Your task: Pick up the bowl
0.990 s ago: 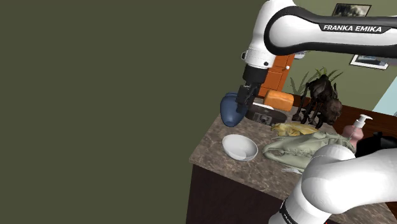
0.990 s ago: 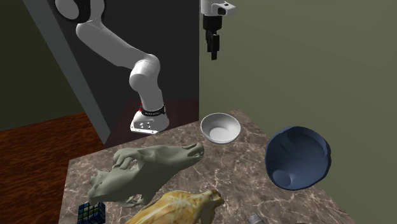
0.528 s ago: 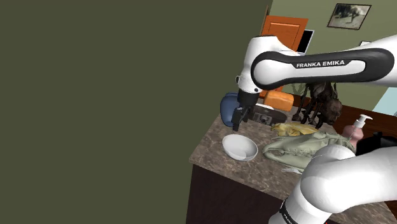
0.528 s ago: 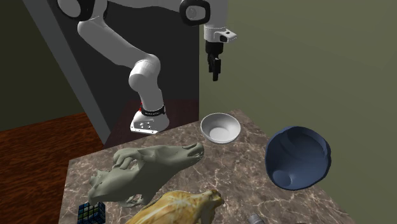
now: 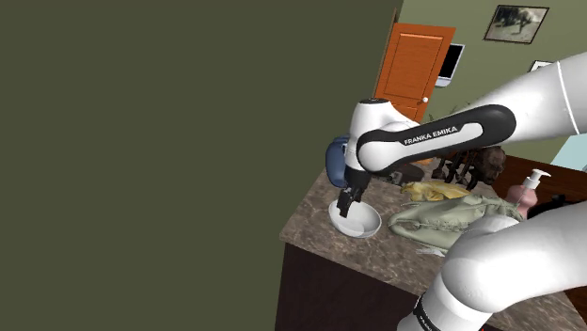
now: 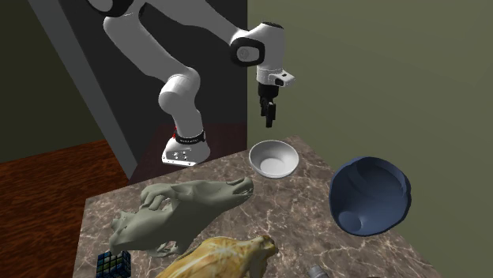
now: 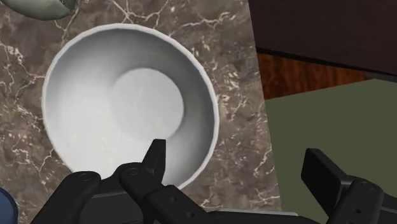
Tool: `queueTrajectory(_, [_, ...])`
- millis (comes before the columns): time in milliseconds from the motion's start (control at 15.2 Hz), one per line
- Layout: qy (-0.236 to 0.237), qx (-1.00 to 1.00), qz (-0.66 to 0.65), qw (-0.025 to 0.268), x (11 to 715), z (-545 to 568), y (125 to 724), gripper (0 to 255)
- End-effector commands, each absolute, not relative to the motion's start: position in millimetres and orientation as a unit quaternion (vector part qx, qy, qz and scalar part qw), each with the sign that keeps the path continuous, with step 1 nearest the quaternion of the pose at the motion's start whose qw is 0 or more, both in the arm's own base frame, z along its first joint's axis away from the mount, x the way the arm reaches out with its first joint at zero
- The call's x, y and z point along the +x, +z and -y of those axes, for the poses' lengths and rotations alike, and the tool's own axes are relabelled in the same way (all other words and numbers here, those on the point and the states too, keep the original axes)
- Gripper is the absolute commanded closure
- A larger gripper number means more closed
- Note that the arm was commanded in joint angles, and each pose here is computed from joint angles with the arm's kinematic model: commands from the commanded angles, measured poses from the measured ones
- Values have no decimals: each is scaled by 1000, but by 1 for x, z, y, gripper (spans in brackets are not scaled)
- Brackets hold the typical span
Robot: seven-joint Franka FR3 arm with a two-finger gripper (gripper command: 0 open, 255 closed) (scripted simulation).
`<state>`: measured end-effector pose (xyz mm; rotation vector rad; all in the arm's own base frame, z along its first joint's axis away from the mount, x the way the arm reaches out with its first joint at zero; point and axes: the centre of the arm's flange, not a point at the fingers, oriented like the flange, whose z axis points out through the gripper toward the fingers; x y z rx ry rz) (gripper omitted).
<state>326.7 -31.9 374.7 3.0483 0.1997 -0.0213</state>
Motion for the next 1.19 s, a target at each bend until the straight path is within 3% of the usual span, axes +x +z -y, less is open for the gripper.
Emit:
queueTrajectory(0, [-8,997,-65,50,331,36,350,0])
queueTrajectory(792, [-11,996,-64,56,334,42,286,0])
queueTrajectory(858, [-11,996,-64,56,334,42,286,255])
queueTrajectory(1122, [-11,996,-64,56,334,42,286,255])
